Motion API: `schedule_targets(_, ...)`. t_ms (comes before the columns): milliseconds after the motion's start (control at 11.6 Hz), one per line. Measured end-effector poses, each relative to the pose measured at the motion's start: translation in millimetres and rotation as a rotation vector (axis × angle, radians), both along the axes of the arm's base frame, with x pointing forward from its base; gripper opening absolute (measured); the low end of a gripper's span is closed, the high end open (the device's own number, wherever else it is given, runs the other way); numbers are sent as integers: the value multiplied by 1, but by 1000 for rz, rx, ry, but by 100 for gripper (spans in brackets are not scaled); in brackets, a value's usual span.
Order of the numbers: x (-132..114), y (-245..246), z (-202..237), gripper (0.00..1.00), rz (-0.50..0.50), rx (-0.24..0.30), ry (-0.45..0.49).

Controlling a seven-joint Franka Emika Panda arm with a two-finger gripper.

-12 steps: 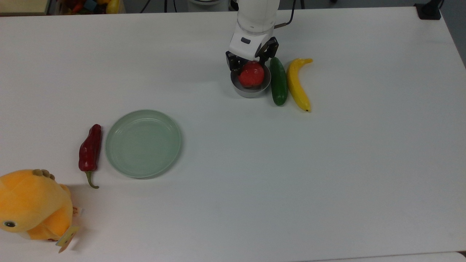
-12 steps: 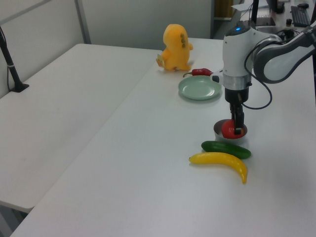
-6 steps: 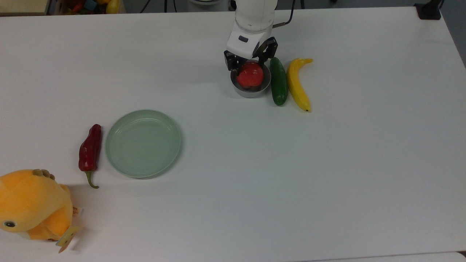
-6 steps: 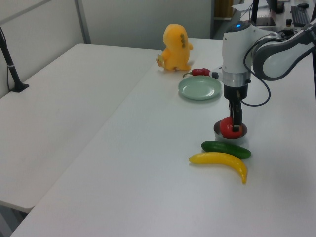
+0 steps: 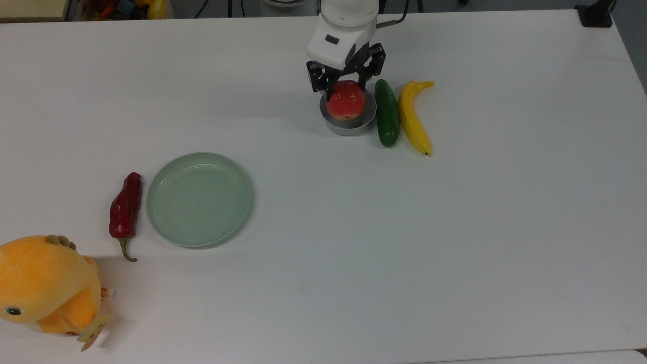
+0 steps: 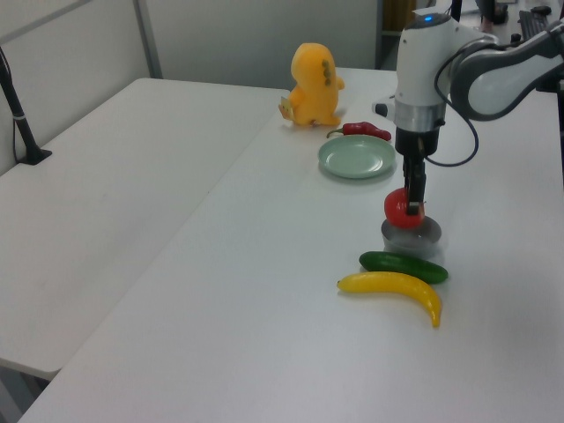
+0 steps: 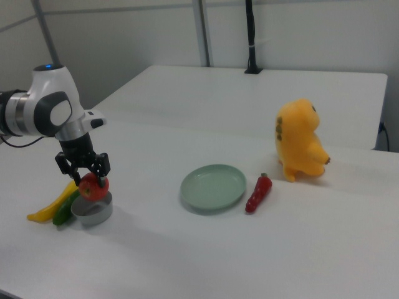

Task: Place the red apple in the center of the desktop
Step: 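Lift the red apple up out of the grey bowl, then carry the apple toward the table center and lower it onto the table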

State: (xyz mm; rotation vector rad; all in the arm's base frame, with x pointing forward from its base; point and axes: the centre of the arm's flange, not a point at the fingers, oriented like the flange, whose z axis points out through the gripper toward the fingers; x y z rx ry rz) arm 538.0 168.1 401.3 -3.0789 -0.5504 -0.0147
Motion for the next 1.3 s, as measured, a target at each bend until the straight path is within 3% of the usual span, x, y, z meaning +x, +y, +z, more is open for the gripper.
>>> schedule_targets(346,8,-25,44,73,-50,-10,42)
schedule_targets(691,14,-89,87,73,-174,-5,133)
schedule_targets(864,15,-127,97,73,-257,34,201)
schedule_targets(1123,22,-173,78,73,-354,53,359)
schedule_targets(1296,33,-191,41,73,-394,47,486)
